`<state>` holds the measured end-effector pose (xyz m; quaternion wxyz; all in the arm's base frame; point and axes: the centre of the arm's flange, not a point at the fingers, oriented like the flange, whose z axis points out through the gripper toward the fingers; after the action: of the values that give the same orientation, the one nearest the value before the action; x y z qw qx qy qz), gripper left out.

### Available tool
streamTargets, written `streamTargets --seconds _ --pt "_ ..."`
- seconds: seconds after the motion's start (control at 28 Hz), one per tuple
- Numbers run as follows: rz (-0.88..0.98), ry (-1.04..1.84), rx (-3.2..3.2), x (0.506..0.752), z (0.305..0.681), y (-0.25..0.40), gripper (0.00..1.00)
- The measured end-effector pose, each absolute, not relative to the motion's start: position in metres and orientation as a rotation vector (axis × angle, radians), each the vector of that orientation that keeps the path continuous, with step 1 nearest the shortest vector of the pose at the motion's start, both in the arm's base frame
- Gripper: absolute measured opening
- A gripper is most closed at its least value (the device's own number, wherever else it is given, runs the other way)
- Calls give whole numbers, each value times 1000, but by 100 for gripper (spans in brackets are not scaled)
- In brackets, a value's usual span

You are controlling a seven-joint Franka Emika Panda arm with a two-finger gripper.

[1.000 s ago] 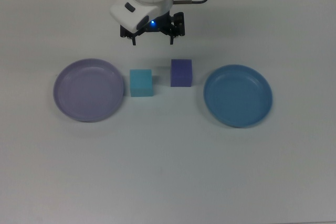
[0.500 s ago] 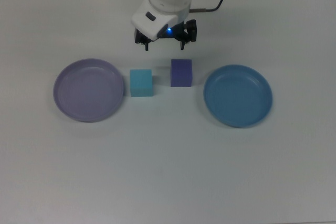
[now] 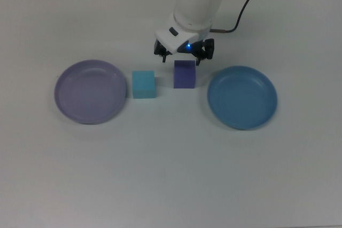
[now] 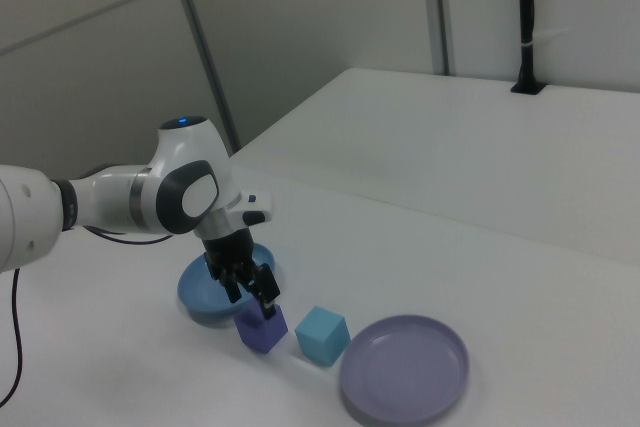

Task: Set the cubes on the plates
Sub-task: 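Close the gripper on the dark purple cube and lift it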

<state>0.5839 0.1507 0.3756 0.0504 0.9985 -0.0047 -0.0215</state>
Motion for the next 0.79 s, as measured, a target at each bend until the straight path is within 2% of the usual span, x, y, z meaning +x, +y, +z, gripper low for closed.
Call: streamTargets --seconds 0.25,0.57,0.64,0.79 --pt "-97 -25 3006 582 344 171 100" --pt "-115 -31 3002 585 332 172 98" --pt "-116 -31 3002 585 332 172 95" --pt "-111 -33 3003 586 333 172 75"
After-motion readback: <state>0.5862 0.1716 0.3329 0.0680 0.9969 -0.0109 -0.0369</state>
